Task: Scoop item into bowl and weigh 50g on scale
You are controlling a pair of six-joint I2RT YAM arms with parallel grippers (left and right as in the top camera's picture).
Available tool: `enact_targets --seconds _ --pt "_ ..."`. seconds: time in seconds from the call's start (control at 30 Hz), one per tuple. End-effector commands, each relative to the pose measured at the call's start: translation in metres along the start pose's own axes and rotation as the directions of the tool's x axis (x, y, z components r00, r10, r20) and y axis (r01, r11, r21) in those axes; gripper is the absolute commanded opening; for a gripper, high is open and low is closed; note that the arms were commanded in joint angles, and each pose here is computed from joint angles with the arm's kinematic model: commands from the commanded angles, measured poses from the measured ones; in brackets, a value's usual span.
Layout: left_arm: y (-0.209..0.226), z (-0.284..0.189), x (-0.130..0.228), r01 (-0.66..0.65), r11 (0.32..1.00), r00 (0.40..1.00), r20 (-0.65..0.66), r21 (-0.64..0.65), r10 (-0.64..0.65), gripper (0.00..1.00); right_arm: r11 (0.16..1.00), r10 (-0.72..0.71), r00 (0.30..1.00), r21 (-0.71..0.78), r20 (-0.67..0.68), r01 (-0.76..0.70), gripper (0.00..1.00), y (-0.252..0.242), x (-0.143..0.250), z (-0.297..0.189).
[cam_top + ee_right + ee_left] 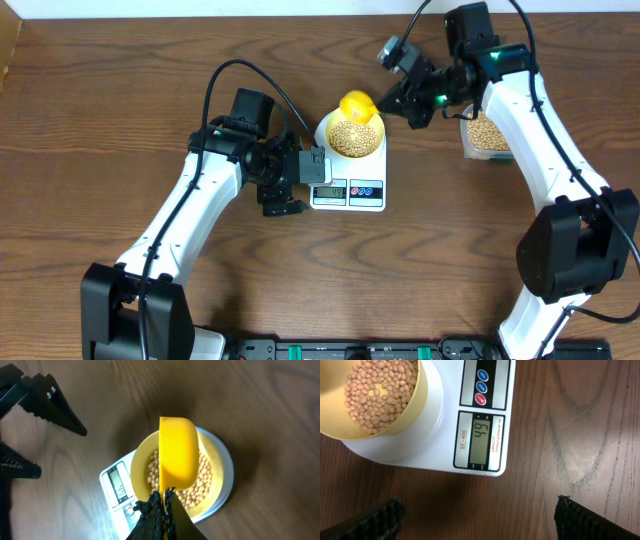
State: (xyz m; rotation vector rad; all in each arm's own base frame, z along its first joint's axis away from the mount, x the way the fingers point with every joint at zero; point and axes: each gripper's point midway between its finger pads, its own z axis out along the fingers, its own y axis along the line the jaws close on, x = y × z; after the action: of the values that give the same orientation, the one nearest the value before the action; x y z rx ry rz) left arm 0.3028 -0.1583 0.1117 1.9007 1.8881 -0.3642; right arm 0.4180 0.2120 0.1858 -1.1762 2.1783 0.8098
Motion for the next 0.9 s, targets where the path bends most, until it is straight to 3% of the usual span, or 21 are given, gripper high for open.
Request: enact_targets --seconds 0.0,0.87 --pt "-0.0013 -0.003 -0.0033 -0.001 1.0 1.0 0.023 0.0 0.001 0.98 0.996 -0.06 0.998 0.066 0.031 0.058 0.01 0.0031 -0.0198 -0.0186" --pt "-0.0012 -0.003 -0.0033 -0.001 1.0 1.0 0.023 -0.001 0.001 0.98 0.998 -0.022 0.997 0.064 0.069 0.017 0.01 0.0015 -0.0277 -0.0197"
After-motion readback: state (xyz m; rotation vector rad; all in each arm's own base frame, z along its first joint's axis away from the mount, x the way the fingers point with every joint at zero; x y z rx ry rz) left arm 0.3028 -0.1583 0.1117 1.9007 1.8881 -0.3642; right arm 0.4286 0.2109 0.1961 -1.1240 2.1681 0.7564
